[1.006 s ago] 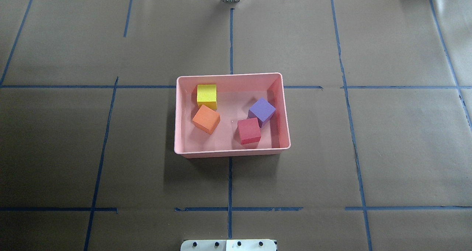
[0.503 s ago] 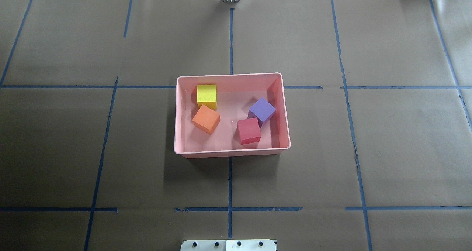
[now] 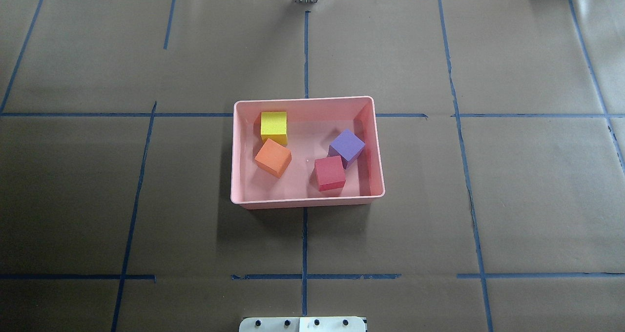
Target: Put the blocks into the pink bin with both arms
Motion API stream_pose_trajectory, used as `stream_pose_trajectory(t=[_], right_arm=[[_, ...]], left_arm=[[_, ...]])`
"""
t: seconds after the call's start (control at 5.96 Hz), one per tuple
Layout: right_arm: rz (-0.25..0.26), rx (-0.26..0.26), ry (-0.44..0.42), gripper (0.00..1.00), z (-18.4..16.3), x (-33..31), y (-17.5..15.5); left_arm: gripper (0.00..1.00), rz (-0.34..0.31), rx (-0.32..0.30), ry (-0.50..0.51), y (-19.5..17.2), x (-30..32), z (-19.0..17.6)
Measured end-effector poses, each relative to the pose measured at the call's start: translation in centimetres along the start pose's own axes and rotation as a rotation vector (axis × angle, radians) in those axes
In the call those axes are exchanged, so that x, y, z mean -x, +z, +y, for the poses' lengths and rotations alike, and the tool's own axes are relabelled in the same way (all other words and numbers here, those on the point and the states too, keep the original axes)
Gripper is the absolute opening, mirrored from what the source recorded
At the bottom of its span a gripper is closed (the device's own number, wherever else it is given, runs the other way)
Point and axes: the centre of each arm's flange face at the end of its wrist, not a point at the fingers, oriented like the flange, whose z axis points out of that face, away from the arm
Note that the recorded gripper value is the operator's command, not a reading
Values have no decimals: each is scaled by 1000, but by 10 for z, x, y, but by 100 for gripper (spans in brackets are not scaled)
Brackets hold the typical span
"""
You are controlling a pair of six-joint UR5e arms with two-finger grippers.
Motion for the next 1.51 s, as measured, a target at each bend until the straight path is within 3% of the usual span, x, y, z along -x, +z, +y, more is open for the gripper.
stream_pose_trajectory(t=[0.5, 1.01, 1.51], right_arm=[[-34, 19, 28, 100, 9, -10, 13], [-44, 14, 29, 100, 6, -8, 12], [-44, 19, 33, 100, 8, -8, 14]], left_arm=[[100, -73, 9, 9, -8, 6, -21], [100, -73, 28, -105, 0, 11, -15], [100, -73, 31, -111, 4, 13, -10]])
